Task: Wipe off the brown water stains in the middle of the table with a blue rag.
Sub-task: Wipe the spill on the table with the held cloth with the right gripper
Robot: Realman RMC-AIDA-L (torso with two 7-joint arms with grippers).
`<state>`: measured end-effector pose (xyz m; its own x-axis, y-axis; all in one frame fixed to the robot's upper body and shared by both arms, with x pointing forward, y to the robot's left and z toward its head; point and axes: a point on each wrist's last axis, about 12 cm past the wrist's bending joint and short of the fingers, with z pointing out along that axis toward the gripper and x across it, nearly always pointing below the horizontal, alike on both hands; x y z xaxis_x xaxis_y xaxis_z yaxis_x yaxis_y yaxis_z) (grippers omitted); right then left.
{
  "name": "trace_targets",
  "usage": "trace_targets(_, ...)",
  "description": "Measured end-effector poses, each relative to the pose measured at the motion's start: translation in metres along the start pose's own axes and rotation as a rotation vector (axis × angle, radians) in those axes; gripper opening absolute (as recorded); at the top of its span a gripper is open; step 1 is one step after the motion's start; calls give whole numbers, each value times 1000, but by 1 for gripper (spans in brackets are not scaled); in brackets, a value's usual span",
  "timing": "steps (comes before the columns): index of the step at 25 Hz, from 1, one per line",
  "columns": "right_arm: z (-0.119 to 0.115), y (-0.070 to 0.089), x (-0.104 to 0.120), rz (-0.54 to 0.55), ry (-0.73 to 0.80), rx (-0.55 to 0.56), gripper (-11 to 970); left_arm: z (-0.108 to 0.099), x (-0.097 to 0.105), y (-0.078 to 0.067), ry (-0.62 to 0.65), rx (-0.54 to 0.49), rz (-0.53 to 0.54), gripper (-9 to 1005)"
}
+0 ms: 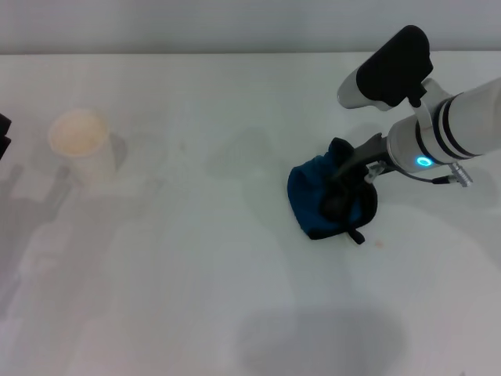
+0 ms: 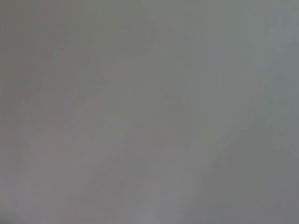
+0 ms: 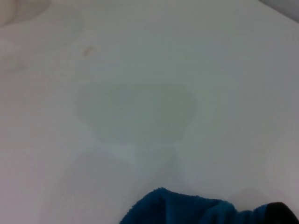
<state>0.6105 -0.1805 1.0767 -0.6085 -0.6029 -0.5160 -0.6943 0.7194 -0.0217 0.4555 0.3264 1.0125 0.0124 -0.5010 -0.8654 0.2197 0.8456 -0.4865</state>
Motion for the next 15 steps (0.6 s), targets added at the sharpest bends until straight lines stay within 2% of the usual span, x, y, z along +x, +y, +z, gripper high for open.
trace_targets(14,3,-1,-1,-6,-16,20,549,4,-2,0,-4,11,5,894)
trace_targets(15,3,-1,-2,-8,-21,25,536,4,-2,0,-4,11,5,894)
